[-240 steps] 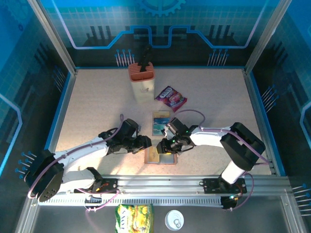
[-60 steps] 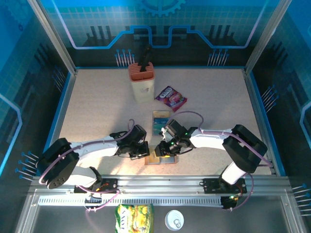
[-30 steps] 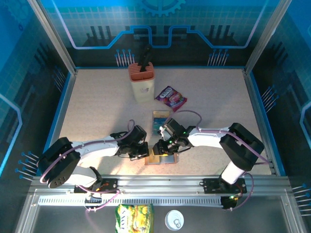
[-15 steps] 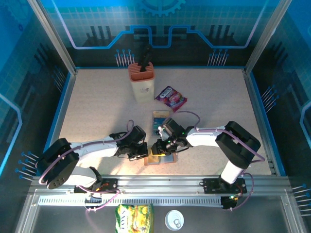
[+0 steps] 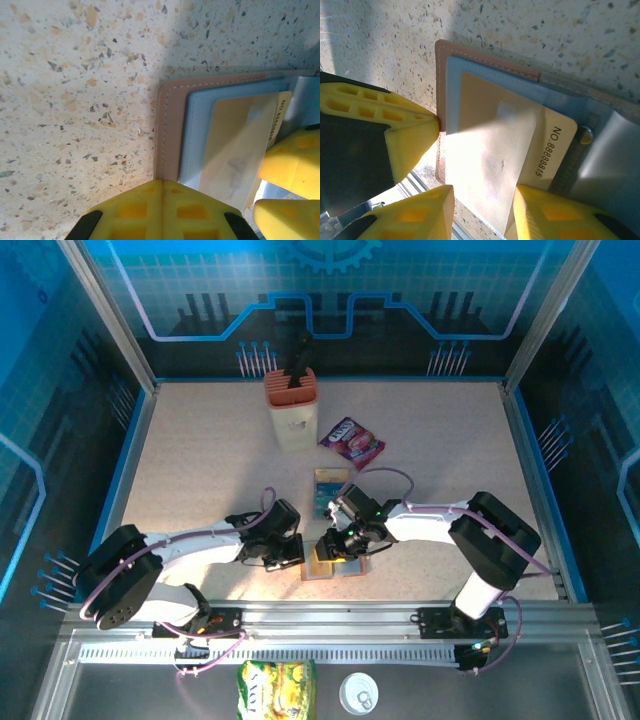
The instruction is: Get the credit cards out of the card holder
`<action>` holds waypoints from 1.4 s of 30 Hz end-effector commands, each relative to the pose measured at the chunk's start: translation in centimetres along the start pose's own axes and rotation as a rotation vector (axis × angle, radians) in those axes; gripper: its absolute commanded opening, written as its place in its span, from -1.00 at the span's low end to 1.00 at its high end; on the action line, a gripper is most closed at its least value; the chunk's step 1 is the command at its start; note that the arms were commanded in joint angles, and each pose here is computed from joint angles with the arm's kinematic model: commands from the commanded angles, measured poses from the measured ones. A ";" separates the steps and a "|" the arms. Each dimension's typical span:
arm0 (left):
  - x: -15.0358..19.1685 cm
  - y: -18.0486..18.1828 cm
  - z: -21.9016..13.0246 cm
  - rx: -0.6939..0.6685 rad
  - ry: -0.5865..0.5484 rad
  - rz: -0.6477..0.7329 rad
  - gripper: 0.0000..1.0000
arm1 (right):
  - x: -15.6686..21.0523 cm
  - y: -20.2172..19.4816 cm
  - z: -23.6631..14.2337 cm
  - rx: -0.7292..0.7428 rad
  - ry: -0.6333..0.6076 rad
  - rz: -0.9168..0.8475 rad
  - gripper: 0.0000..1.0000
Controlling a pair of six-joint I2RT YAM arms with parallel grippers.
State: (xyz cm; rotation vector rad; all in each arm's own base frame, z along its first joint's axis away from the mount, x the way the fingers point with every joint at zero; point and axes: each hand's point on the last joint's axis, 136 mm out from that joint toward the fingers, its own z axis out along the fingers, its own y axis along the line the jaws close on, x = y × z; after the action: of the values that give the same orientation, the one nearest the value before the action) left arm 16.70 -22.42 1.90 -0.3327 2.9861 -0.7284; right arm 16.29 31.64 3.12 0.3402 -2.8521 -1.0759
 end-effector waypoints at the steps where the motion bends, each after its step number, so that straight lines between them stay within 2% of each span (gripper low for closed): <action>1: 0.3 0.5 -0.1 -0.023 0.003 0.021 -1.00 | -0.2 0.4 -0.8 0.014 -0.011 -0.018 -0.26; 9: -0.1 -3.1 -0.6 0.107 0.014 0.057 -1.00 | -0.1 0.6 -0.5 0.007 -0.002 -0.020 -0.26; 18: 0.5 0.1 0.8 -0.023 0.046 0.049 -1.00 | -0.2 0.2 -0.9 0.039 -0.013 -0.025 -0.26; 27: 0.1 1.2 0.7 -0.065 0.036 0.050 -1.00 | -0.5 0.9 -0.9 0.018 -0.008 -0.040 -0.26; 33: -1.1 0.6 -0.4 -0.067 -0.012 0.072 -1.00 | -0.6 2.0 -1.7 -0.018 -0.024 -0.061 -0.25; 42: -2.1 -2.6 -3.0 0.031 -0.065 0.102 -1.00 | -1.2 3.1 -3.1 -0.046 -0.066 -0.070 -0.23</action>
State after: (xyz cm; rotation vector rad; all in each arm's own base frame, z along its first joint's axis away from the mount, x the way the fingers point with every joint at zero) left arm 18.44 -22.74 3.92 -0.2171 2.9420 -0.7150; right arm 16.90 32.08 6.15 0.4025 -2.8818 -1.1498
